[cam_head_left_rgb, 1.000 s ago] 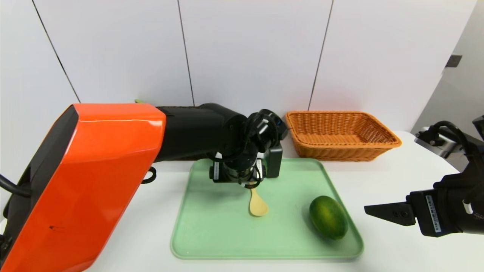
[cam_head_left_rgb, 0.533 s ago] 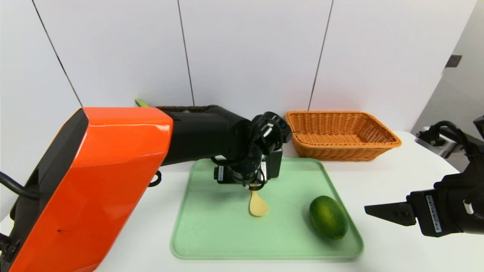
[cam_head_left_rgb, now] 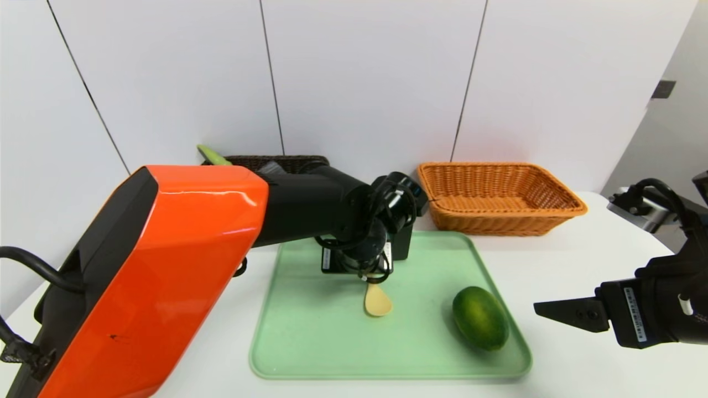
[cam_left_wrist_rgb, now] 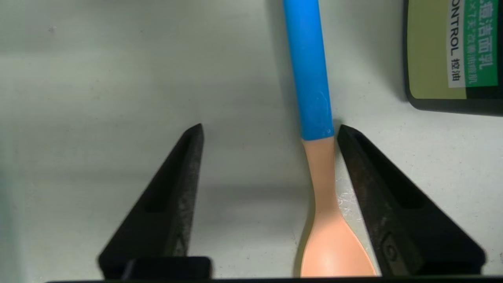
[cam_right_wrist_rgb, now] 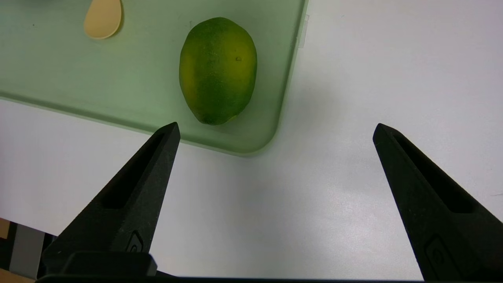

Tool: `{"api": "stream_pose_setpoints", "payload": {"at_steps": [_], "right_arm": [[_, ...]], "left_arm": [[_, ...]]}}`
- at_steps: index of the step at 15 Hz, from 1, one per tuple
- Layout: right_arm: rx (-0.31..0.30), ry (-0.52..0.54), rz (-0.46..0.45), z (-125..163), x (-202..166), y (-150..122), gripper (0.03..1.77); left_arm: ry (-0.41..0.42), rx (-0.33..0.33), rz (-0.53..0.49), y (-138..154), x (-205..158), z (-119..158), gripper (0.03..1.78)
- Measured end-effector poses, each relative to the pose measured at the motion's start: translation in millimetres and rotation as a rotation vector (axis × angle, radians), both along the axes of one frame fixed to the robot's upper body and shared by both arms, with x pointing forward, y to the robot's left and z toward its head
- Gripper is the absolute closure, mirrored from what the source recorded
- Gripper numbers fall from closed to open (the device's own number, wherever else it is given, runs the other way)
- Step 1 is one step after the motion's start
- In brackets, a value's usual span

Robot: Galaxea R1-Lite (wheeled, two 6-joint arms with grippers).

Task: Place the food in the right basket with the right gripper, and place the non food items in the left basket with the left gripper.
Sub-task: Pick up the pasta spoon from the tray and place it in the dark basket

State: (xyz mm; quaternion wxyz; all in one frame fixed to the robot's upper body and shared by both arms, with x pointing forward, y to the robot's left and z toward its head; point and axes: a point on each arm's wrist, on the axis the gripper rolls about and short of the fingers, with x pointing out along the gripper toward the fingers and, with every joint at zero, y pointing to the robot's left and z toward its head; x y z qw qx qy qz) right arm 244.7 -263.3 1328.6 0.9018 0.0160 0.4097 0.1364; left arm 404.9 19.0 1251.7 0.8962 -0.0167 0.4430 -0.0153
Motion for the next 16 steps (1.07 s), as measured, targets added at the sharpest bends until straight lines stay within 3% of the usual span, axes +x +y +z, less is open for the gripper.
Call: {"api": "stream_pose_setpoints", "payload": {"at_steps": [4,5,6,12,16], "right_arm": [[0.0,0.0,0.0,-0.1,0.0,0.0,0.1],[0.0,-0.001,0.0,0.0,0.1,0.0,0.1],[0.0,-0.001,0.0,0.0,0.0,0.0,0.1],[0.005,-0.009,-0.001,1.6,-2.2,-1.1,0.1],[0.007,-0.013,-0.006,2.4,-3.6,-2.6,0.1]], "left_arm": [[0.009,0.002,-0.001,-0.5,0.3,-2.7,1.09],[0.012,0.003,-0.001,-0.5,0.3,-3.1,1.49],[0.013,0.004,-0.001,-0.3,0.4,-3.4,1.66],[0.019,0.01,0.0,3.7,-2.6,2.9,1.66],[-0.014,0.004,-0.013,23.1,-17.3,45.7,1.66]]}}
